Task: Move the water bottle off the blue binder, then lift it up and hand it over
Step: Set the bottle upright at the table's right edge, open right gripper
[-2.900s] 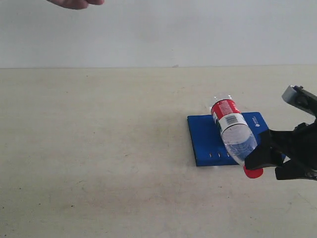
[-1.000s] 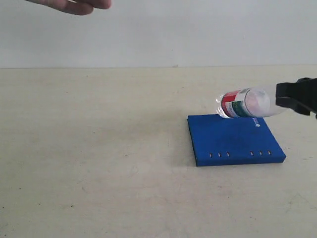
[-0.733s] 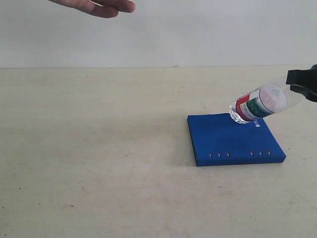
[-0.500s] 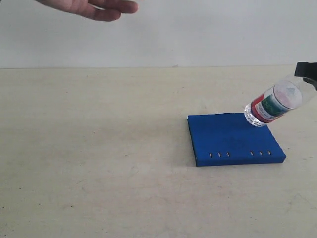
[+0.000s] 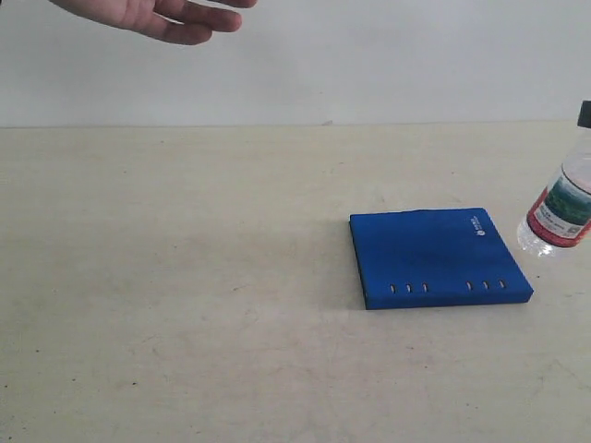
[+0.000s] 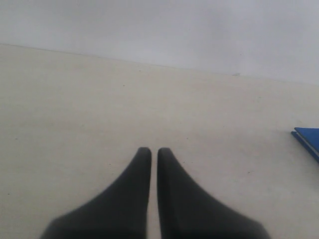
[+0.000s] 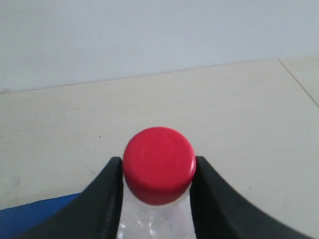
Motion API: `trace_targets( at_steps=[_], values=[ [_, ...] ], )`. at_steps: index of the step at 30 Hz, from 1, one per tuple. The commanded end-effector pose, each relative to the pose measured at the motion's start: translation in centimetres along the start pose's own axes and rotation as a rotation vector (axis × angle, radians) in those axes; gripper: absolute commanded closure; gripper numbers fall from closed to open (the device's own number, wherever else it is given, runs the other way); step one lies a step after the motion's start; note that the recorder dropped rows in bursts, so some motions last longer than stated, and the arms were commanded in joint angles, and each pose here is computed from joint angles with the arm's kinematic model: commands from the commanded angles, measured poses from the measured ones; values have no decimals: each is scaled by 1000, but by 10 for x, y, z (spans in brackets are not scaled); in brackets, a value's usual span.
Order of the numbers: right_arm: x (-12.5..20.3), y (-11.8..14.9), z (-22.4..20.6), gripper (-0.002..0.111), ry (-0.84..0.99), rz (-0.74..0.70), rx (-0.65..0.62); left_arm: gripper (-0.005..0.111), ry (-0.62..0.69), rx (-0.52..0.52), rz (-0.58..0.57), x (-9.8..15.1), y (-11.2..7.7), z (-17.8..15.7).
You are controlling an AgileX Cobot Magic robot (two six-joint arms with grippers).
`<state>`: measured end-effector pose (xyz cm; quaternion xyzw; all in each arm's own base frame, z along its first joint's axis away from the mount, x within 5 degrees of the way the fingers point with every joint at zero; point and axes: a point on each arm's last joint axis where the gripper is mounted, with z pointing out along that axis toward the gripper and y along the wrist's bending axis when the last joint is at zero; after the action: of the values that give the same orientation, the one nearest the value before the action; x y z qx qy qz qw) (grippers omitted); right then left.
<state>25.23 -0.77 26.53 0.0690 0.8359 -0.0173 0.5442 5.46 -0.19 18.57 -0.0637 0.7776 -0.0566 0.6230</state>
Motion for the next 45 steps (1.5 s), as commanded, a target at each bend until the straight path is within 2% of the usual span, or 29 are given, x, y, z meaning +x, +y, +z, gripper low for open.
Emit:
trace_targets(
  at_steps=[1,5,9,15,17,20,22,28,34,37,40,45],
  values=[
    [-3,-2,-1,108,-27,-41,25,102,-12,9,2,-1,-1,0],
    [-4,-2,-1,108,-27,-49,25,102,-12,9,2,-1,-1,0],
    [-3,-1,-1,108,-16,-182,11,102,-12,9,2,-1,-1,0],
    [12,-3,19,106,55,-200,40,102,-12,9,2,-1,-1,0],
    [17,-2,24,92,87,-201,30,102,-12,9,2,-1,-1,0],
    [16,-3,25,62,74,-199,51,102,-12,9,2,-1,-1,0],
    [15,-5,24,53,64,-200,67,102,-12,9,2,-1,-1,0],
    [5,-8,21,50,11,-207,109,102,-12,9,2,-1,-1,0],
    [-44,-4,-7,50,-170,-205,86,102,-12,9,2,-1,-1,0],
    [-70,6,-29,50,-239,-197,-18,102,-12,9,2,-1,-1,0],
    [-82,25,-48,50,-209,-190,-244,102,-12,9,2,-1,-1,0],
    [-61,67,-64,50,31,-264,-685,102,-12,9,2,-1,-1,0]
  ],
)
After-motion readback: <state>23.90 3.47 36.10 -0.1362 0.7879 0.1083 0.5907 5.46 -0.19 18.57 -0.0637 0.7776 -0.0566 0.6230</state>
